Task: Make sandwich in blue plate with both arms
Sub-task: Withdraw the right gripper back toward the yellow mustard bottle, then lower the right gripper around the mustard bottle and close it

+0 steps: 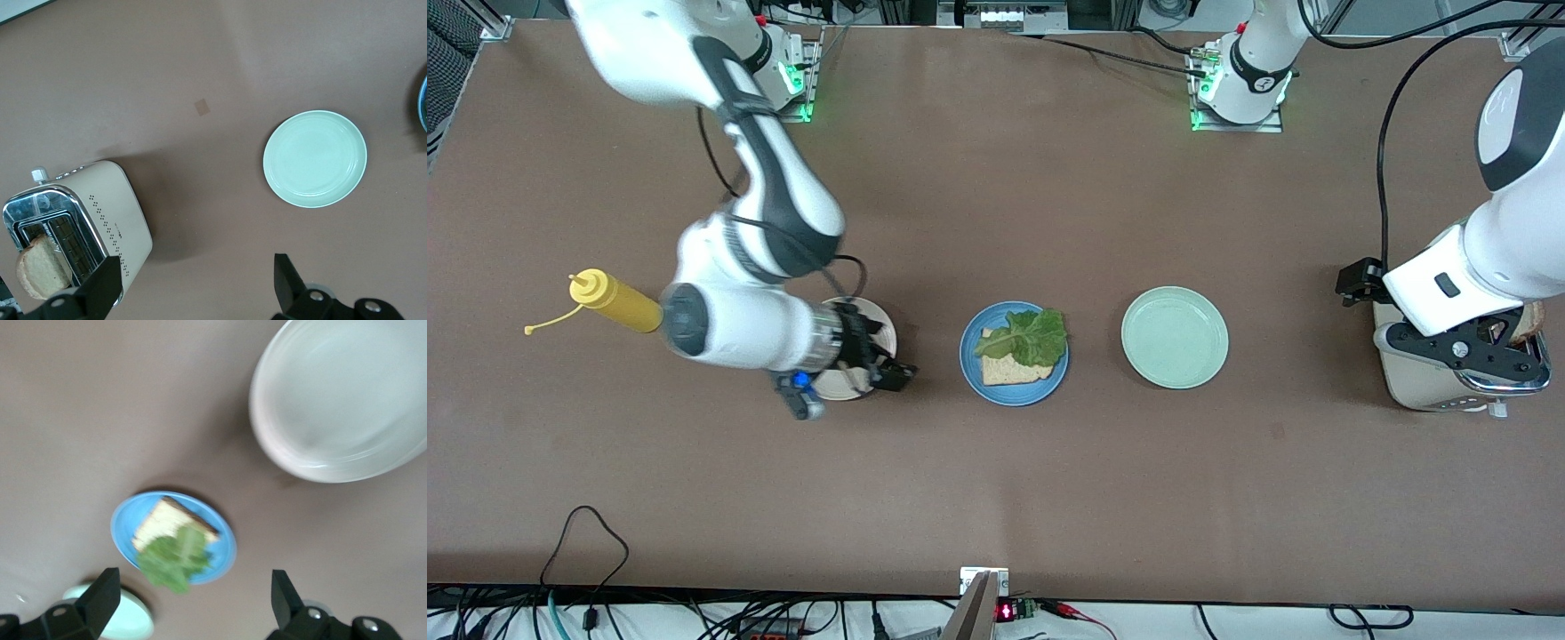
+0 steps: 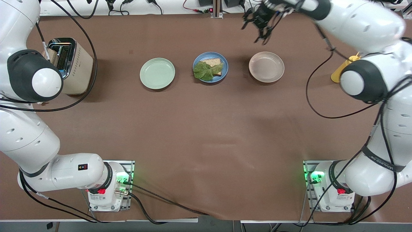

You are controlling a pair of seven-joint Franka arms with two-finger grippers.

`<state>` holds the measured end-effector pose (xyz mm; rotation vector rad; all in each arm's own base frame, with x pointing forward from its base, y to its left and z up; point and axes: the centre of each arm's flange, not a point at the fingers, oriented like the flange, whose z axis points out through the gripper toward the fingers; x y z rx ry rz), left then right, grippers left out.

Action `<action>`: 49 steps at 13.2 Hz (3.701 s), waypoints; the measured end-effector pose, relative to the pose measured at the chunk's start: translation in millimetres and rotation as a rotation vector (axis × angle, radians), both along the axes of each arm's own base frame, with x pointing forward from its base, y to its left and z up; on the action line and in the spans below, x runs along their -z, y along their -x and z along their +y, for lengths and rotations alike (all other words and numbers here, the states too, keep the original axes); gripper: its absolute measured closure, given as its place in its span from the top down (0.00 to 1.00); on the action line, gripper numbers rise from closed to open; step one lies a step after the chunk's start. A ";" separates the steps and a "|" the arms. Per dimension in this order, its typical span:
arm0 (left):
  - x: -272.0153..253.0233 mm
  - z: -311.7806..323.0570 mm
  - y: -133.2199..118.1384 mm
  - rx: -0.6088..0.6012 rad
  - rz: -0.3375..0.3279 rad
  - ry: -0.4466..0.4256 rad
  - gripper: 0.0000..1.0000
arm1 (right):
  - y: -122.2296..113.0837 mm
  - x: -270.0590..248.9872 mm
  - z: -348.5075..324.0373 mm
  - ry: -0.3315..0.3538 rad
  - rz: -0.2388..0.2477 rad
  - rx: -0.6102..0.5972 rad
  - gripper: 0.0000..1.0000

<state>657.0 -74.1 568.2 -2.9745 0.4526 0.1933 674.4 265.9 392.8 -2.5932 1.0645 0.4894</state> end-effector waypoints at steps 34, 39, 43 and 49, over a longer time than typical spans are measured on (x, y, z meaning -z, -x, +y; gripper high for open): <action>2.5 27.8 4.8 -0.065 0.059 0.071 1.00 | 206.4 184.5 -615.3 -0.075 -0.907 -1.405 1.00; 1.9 24.6 5.2 -0.060 0.059 0.073 1.00 | 198.3 220.2 -608.6 -0.137 -1.239 -1.388 1.00; 1.8 24.8 5.2 -0.061 0.059 0.073 1.00 | 186.0 220.7 -610.4 -0.143 -1.481 -1.405 1.00; 1.8 25.1 5.2 -0.088 0.056 0.069 1.00 | 189.6 250.7 -596.0 -0.239 -1.725 -1.463 1.00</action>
